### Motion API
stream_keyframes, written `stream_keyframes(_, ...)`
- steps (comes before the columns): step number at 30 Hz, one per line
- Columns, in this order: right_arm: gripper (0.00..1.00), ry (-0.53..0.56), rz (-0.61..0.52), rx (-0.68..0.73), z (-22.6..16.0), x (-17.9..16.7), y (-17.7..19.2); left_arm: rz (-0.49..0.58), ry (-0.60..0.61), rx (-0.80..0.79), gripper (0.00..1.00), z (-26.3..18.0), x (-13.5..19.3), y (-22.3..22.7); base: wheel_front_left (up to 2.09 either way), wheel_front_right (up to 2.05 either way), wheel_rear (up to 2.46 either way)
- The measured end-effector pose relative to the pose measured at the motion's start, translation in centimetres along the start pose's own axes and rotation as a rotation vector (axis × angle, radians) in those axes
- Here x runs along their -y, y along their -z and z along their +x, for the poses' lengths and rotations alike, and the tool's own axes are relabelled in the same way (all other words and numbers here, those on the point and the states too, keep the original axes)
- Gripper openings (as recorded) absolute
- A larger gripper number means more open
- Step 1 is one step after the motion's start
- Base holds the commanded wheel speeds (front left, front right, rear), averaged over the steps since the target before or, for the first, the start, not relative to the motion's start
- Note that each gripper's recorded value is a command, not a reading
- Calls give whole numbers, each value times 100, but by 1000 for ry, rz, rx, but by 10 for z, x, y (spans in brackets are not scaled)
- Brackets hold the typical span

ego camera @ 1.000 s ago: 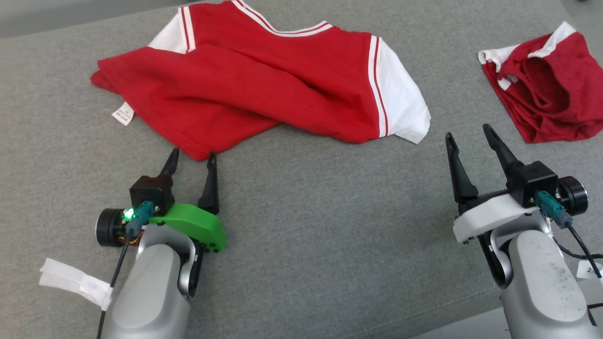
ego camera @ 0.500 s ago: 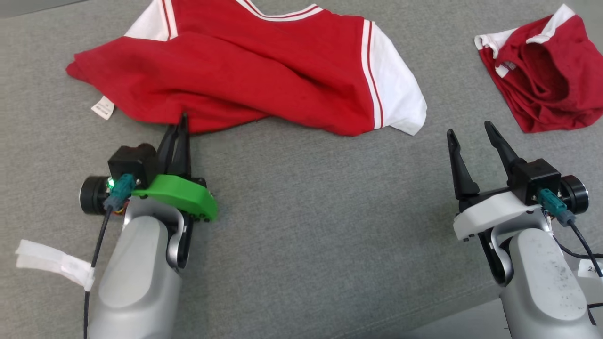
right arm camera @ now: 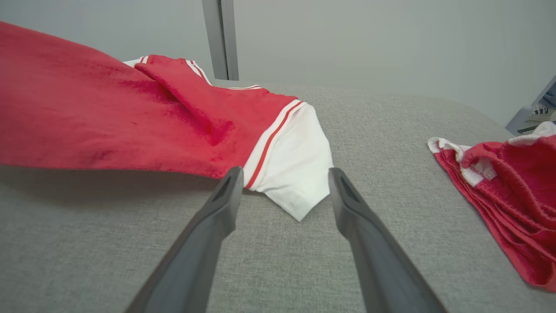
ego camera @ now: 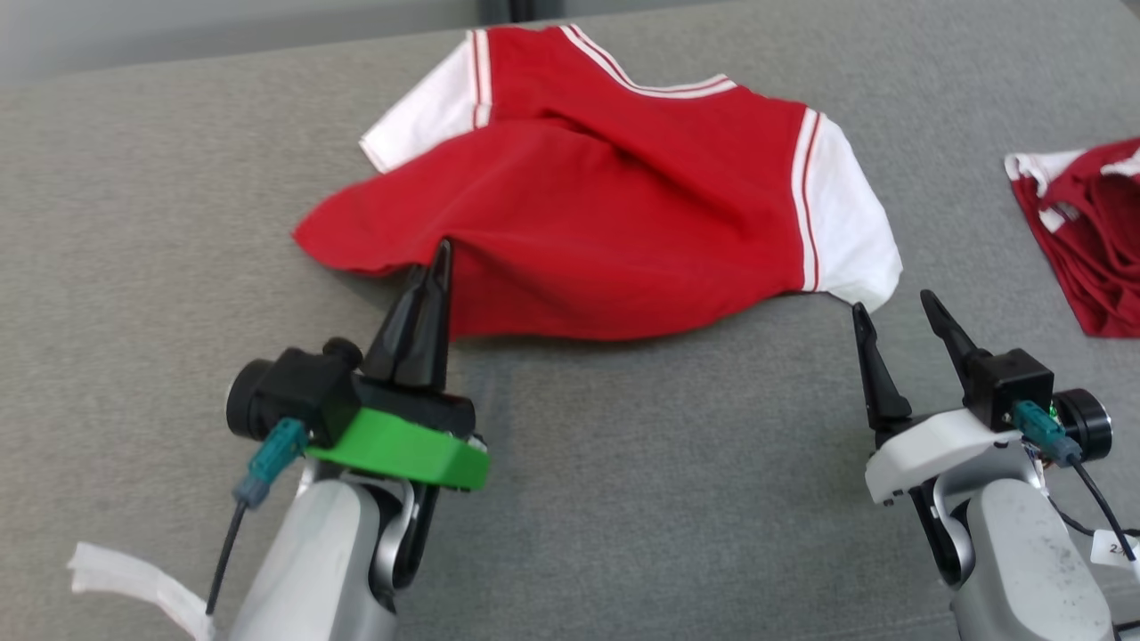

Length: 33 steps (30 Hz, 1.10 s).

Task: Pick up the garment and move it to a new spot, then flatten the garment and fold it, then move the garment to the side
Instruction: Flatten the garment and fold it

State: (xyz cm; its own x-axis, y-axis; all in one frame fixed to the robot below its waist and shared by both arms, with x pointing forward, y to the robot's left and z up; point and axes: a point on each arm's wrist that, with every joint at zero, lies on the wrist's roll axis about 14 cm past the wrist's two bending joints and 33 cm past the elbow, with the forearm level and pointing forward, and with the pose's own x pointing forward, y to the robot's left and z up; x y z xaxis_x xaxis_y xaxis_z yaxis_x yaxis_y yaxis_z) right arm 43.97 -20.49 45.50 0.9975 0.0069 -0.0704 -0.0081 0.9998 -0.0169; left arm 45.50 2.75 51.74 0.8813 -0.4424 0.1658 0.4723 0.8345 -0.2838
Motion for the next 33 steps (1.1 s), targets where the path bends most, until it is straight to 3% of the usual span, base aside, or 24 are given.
stream_keyframes(9, 100, -72, 21, 43, -1, -29, -16, 47, -55, 68, 0, -44, 0, -33, 0, 0, 0)
stream_keyframes(19, 100, -86, 19, 49, 9, -32, -17, 79, -182, -98, 0, -47, -50, 18, 0, 0, 0)
stream_keyframes(30, 100, -16, 18, 12, 8, -5, -2, 124, -283, -285, 0, -31, -101, 77, 0, 0, 0)
stream_keyframes(31, 100, -10, 17, 8, 8, -3, -1, 128, -292, -294, 7, -30, -105, 80, 0, 0, 0)
stream_keyframes(32, 100, -4, 18, 5, 7, 0, 0, 127, -305, -297, 45, -29, -108, 81, 0, 0, 0)
stream_keyframes(33, 100, 0, 20, 5, 6, 1, 0, 132, -313, -298, 100, -29, -111, 81, 0, 0, 0)
